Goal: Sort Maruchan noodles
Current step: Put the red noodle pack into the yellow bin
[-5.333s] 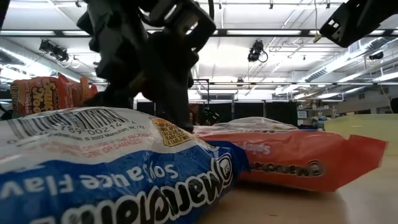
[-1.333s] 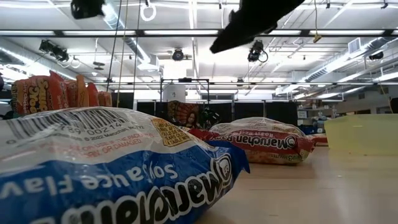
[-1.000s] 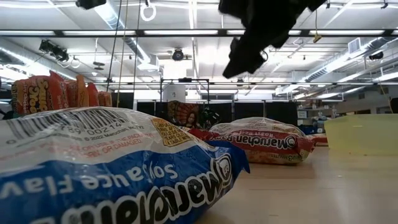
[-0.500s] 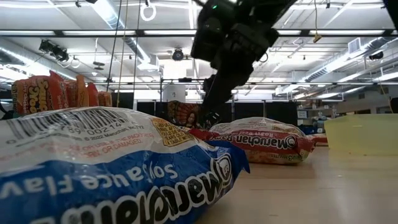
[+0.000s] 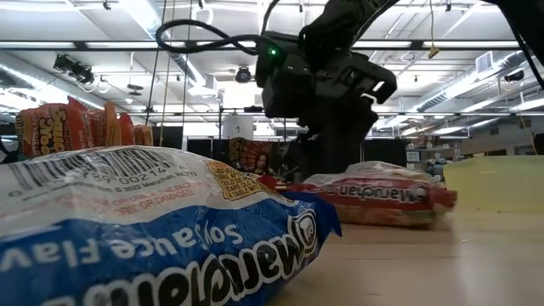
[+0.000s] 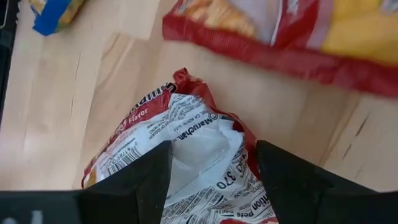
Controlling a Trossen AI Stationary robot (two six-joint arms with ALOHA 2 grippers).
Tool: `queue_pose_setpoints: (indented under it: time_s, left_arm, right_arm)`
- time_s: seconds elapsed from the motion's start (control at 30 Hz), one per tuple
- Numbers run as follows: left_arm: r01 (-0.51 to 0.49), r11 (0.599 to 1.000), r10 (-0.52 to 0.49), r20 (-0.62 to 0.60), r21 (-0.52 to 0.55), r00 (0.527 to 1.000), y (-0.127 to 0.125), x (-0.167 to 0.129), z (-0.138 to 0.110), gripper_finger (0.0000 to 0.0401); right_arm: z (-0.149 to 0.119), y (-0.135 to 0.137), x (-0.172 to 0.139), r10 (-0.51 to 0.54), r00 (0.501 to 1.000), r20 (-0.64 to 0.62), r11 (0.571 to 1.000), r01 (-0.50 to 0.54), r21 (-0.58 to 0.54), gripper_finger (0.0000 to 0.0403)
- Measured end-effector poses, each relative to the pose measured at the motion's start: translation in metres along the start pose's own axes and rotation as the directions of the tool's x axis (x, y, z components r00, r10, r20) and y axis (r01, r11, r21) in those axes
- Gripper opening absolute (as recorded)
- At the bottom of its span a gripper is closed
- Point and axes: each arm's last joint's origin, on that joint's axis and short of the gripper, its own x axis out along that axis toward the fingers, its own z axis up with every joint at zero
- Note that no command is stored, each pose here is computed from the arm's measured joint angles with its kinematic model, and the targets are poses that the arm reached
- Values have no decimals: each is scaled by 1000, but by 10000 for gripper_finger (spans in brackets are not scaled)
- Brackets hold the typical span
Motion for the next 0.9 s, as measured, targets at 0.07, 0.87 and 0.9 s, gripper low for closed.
queue_pose_setpoints:
  time_s: [0.07,0.87,0.9]
  left_arm:
    - [-5,1000,4,21,24,1000,3,-5,6,132]
    - [114,973,-117,5,200,993,15,-29,25,132]
    - [114,973,-117,4,201,993,16,-31,26,132]
  right_arm:
    - [-3,1,0,-1,999,-33,1000,2,19,234]
    - [-7,-11,6,64,998,-27,998,-64,-4,203]
    - [-7,-10,6,74,997,-29,997,-74,0,197]
